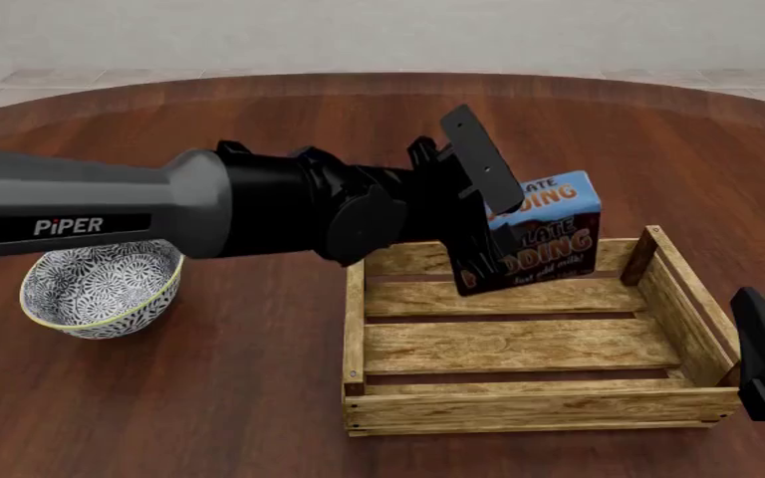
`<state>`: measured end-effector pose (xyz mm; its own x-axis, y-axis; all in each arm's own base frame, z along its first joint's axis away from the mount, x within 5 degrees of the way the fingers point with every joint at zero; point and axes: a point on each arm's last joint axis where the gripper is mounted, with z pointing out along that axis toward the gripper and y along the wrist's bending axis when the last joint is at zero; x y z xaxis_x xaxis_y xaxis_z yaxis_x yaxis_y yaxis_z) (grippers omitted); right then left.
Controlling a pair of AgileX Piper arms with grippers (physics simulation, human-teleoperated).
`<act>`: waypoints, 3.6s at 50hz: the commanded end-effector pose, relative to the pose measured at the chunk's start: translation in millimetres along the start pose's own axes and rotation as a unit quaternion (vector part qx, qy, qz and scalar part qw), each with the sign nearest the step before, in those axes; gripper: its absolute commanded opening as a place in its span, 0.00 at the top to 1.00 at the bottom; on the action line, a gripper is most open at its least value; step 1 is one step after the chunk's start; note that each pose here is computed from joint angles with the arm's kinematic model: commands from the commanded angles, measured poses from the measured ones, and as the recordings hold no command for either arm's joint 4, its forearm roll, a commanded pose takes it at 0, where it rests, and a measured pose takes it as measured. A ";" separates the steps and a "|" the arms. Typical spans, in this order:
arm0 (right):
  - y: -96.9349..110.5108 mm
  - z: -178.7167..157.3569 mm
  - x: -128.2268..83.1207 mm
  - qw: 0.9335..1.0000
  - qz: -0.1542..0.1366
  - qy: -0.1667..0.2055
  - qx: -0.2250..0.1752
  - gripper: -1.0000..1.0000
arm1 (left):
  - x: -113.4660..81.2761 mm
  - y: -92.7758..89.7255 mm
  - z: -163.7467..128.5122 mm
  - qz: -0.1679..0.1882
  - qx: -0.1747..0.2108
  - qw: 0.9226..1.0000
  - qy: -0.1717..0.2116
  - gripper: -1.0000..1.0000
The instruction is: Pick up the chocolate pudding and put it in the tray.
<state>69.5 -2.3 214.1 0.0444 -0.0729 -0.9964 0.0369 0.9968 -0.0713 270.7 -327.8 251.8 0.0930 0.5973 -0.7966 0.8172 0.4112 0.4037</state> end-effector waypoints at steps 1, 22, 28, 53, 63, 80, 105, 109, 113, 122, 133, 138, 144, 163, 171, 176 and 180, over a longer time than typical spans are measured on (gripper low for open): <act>0.1 0.3 0.0 1.000 0.000 0.000 -0.001 0.00 | 0.3 -2.9 -1.2 -0.011 0.003 1.000 0.000 1.00; 0.0 -1.9 0.2 1.000 -0.001 -0.001 0.000 0.00 | -8.4 -33.9 -21.3 -0.029 0.035 0.999 -0.014 1.00; 0.0 -1.7 -0.3 1.000 0.000 -0.001 0.000 0.00 | 11.1 -51.1 -15.0 -0.020 0.045 0.999 -0.011 1.00; -0.2 -1.6 -0.7 1.000 0.001 -0.002 0.001 0.00 | 17.5 -59.6 -7.9 -0.011 0.055 0.998 -0.001 1.00; -0.4 -2.4 0.1 1.000 0.004 -0.002 0.003 0.00 | 4.7 -53.4 -8.9 -0.015 0.056 0.998 0.005 1.00; -0.5 -2.6 0.0 1.000 0.005 -0.002 0.004 0.00 | 18.6 -60.0 2.4 -0.008 0.057 0.998 0.007 1.00; -0.7 -2.2 0.0 1.000 0.007 -0.002 0.005 0.00 | 13.1 -60.3 7.7 -0.014 0.063 0.998 0.016 1.00; -0.8 -2.2 -0.1 1.000 0.007 -0.002 0.006 0.00 | 14.0 -61.4 9.4 -0.014 0.064 0.998 0.018 1.00; -0.8 -2.0 -0.2 1.000 0.008 -0.002 0.006 0.00 | 14.5 -64.2 10.4 -0.015 0.067 0.997 0.020 1.00; -0.9 -1.3 -0.3 1.000 0.009 -0.002 0.007 0.00 | 16.0 -66.1 15.1 -0.013 0.070 0.997 0.025 1.00; -1.1 -1.0 -0.3 1.000 0.011 -0.002 0.008 0.00 | 17.0 -70.9 19.5 -0.009 0.076 0.997 0.029 1.00; -1.1 -0.7 -0.3 1.000 0.012 -0.002 0.008 0.00 | 17.2 -73.4 21.9 -0.011 0.078 0.996 0.030 1.00; -1.2 -1.1 -0.3 1.000 0.013 -0.002 0.009 0.00 | 17.9 -76.1 24.5 -0.011 0.081 0.996 0.032 1.00; -1.3 -1.3 0.0 1.000 0.014 -0.002 0.010 0.00 | 19.4 -79.7 27.2 -0.014 0.084 0.996 0.034 1.00; -1.4 -1.9 0.1 1.000 0.015 -0.002 0.010 0.00 | 21.2 -82.5 28.5 -0.015 0.086 0.996 0.036 1.00; -1.3 -1.8 0.0 1.000 0.015 -0.002 0.010 0.00 | 21.7 -82.2 30.4 -0.019 0.085 0.996 0.036 1.00; -1.4 -1.7 -0.1 1.000 0.015 -0.002 0.010 0.00 | 21.8 -81.8 31.7 -0.017 0.085 0.996 0.037 1.00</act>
<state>67.8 -3.6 214.2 0.0497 -0.0445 -0.9978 0.0552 0.9976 -0.0417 223.7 -370.0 200.8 0.1139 0.6351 -0.7640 0.8936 0.2706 0.3581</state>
